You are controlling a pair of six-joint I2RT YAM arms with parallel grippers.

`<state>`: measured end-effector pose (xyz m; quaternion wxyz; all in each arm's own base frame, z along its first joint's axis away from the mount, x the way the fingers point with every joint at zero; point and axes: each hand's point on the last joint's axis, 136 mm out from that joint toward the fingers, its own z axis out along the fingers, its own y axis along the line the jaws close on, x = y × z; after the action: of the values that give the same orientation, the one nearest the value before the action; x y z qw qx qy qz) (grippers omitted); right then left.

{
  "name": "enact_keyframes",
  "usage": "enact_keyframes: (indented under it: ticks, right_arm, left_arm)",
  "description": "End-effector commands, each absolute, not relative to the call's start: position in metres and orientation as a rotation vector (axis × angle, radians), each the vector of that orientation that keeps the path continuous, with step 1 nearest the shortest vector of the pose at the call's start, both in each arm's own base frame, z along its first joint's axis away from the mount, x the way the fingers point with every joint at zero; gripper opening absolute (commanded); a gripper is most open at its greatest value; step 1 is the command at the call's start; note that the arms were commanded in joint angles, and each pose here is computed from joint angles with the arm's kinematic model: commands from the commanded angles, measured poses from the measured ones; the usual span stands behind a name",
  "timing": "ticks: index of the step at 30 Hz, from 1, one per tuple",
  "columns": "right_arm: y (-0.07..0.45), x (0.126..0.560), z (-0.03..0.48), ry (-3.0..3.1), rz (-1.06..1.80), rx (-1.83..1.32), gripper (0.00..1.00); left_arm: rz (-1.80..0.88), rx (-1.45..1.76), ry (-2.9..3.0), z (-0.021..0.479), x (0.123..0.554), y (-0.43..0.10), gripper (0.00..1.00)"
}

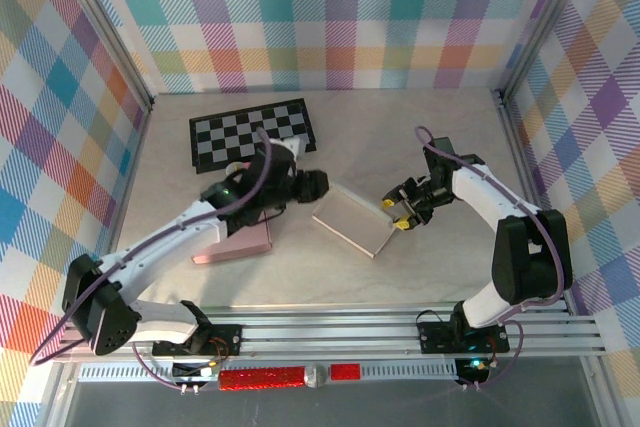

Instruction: Fold the paper box

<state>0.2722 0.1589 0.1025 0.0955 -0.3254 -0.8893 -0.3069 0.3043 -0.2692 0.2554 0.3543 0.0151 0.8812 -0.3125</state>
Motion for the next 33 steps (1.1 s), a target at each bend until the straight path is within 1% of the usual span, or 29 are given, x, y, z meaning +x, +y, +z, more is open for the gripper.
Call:
enact_keyframes:
  ticks: [1, 4, 7, 14, 18, 23, 27, 33]
  right_arm:
    - [0.159, 0.271, 0.104, -2.649, -0.905, -0.967, 0.48]
    - [0.158, 0.272, 0.103, -2.652, -0.901, -0.965, 0.47]
    - [0.157, 0.272, 0.102, -2.661, -0.891, -0.962, 0.47]
    - [0.156, 0.271, 0.098, -2.668, -0.870, -0.955, 0.46]
    - [0.155, 0.271, 0.096, -2.672, -0.858, -0.953, 0.46]
    - [0.155, 0.272, 0.096, -2.674, -0.856, -0.949, 0.45]
    - [0.155, 0.271, 0.095, -2.673, -0.851, -0.950, 0.45]
    - [0.155, 0.271, 0.094, -2.675, -0.848, -0.950, 0.45]
  left_arm:
    - [-0.784, -0.211, 2.436, 0.254, 0.318, -0.234, 0.48]
    - [-0.855, -0.336, 2.565, 0.243, 0.348, -0.227, 0.47]
    - [-0.886, -0.285, 2.673, 0.228, 0.374, -0.240, 0.46]
    - [-0.921, -0.171, 2.891, 0.167, 0.396, -0.274, 0.40]
    - [-0.952, -0.134, 2.907, 0.149, 0.399, -0.289, 0.39]
    - [-0.956, -0.112, 2.960, 0.128, 0.388, -0.298, 0.38]
    - [-0.979, -0.099, 2.944, 0.124, 0.387, -0.303, 0.38]
    - [-0.985, -0.078, 2.965, 0.122, 0.379, -0.308, 0.35]
